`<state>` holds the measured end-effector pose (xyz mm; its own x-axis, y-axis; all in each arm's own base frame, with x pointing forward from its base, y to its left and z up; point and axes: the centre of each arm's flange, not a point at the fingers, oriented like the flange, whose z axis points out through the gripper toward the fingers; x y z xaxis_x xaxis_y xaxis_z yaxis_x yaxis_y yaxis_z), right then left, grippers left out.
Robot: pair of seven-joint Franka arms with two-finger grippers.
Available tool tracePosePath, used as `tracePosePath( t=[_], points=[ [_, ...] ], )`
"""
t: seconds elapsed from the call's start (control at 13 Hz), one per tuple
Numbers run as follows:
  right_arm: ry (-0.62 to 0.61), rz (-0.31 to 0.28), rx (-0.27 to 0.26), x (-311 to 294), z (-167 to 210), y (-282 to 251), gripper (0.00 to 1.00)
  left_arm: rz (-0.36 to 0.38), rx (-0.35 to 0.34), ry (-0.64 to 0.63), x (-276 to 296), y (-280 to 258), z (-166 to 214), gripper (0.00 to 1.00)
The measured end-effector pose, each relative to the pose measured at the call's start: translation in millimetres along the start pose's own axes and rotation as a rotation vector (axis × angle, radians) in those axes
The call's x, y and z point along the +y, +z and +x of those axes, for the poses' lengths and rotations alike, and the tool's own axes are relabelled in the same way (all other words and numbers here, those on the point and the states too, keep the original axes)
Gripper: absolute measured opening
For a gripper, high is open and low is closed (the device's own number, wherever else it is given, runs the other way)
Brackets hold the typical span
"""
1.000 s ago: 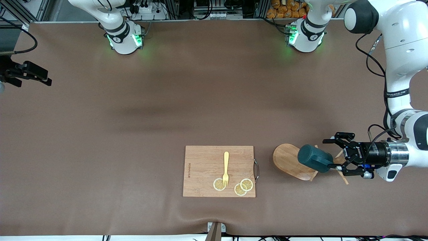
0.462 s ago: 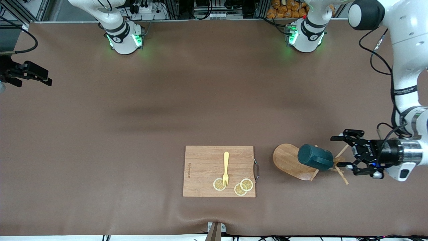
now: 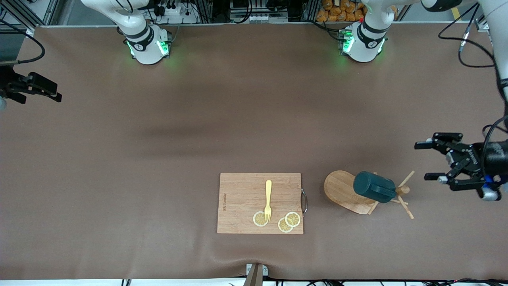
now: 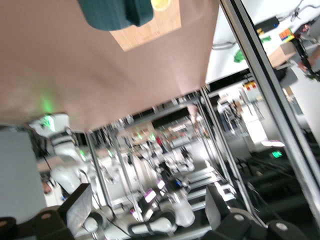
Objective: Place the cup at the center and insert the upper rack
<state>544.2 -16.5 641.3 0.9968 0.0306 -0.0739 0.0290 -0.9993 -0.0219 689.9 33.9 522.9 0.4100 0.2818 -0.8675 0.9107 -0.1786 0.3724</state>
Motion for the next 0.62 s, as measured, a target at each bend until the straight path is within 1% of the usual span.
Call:
tracePosePath(
  t=[0.15, 0.31, 0.38, 0.46, 0.62],
  points=[
    [0.0, 0.0, 0.0, 0.0, 0.0, 0.0, 1.0, 0.037, 0.074, 0.073, -2.5, -10.7, -27.8, 1.0],
    [0.0, 0.0, 0.001, 0.0, 0.1, 0.0, 1.0, 0.069, 0.132, 0.14, -5.2, -18.5, -49.0, 1.0],
    [0.0, 0.0, 0.001, 0.0, 0.1, -0.1, 1.0, 0.106, 0.176, 0.175, -8.2, -20.1, -56.2, 1.0],
    [0.0, 0.0, 0.001, 0.1, 0.1, -0.1, 1.0, 0.159, 0.232, 0.219, -11.8, -20.2, -64.2, 1.0],
    [0.0, 0.0, 0.001, 0.1, 0.1, -0.1, 1.0, 0.302, 0.356, 0.323, -17.8, -12.4, -88.0, 1.0]
  ],
)
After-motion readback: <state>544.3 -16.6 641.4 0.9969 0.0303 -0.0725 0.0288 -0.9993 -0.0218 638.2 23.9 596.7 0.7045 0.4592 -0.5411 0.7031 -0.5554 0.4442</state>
